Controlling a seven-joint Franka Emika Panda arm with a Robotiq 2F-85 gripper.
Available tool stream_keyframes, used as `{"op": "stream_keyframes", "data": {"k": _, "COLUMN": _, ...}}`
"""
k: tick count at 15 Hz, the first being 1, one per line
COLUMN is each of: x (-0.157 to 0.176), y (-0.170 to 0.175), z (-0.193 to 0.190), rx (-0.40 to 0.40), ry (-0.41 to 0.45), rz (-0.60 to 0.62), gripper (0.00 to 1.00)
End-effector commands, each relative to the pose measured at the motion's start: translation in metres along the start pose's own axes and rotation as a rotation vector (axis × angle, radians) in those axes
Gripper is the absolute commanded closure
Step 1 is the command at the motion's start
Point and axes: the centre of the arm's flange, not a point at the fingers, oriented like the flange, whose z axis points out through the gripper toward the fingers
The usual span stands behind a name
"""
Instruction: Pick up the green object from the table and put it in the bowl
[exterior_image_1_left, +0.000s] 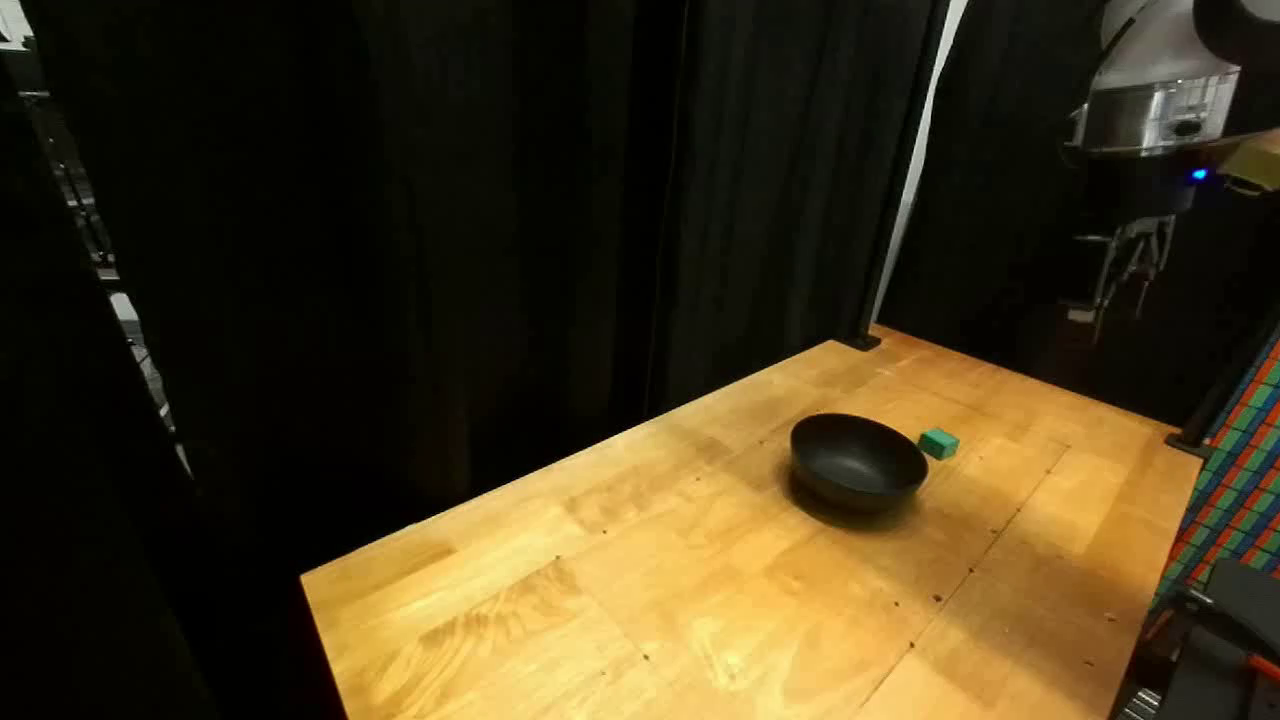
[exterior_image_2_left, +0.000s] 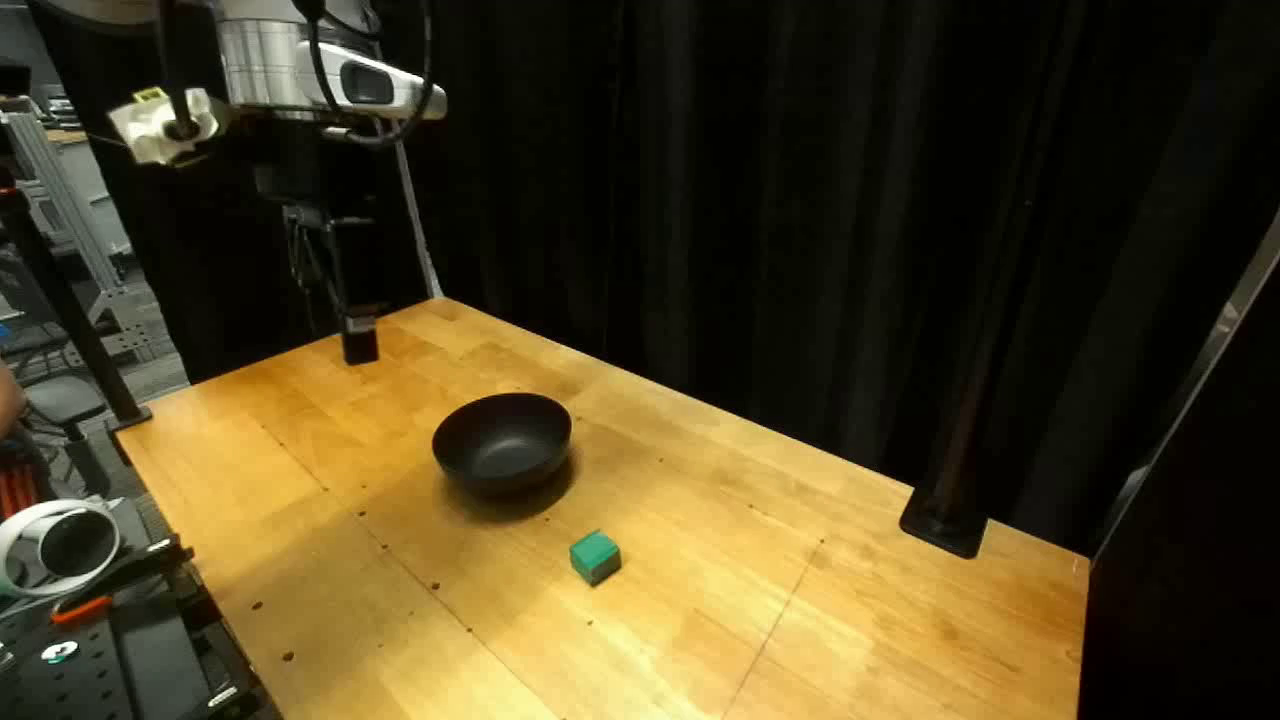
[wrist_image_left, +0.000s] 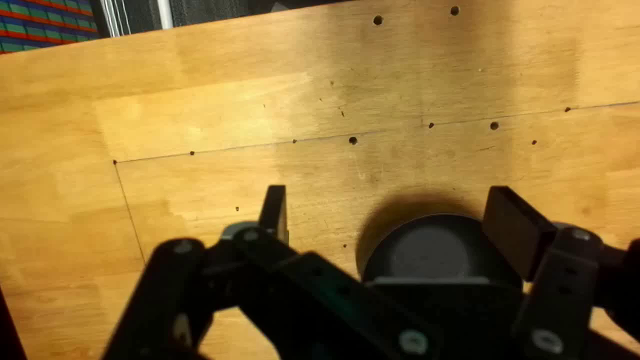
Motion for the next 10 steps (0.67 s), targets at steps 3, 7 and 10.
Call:
{"op": "stream_keyframes", "data": {"k": 3, "x": 0.002, "y": 0.001, "z": -0.005, "rx": -0.001, "ry": 0.012, "rz": 0.001, "gripper": 0.0}}
{"op": "stream_keyframes", "data": {"k": 7, "x": 0.054, "y": 0.018, "z": 0.036, "rx": 0.042, "ry": 0.035, "rz": 0.108, "gripper": 0.0}}
{"op": "stream_keyframes", "data": {"k": 10, "x": 0.09, "y": 0.036, "z": 0.076, "rx": 0.079, "ry": 0.057, "rz": 0.179, "gripper": 0.0}}
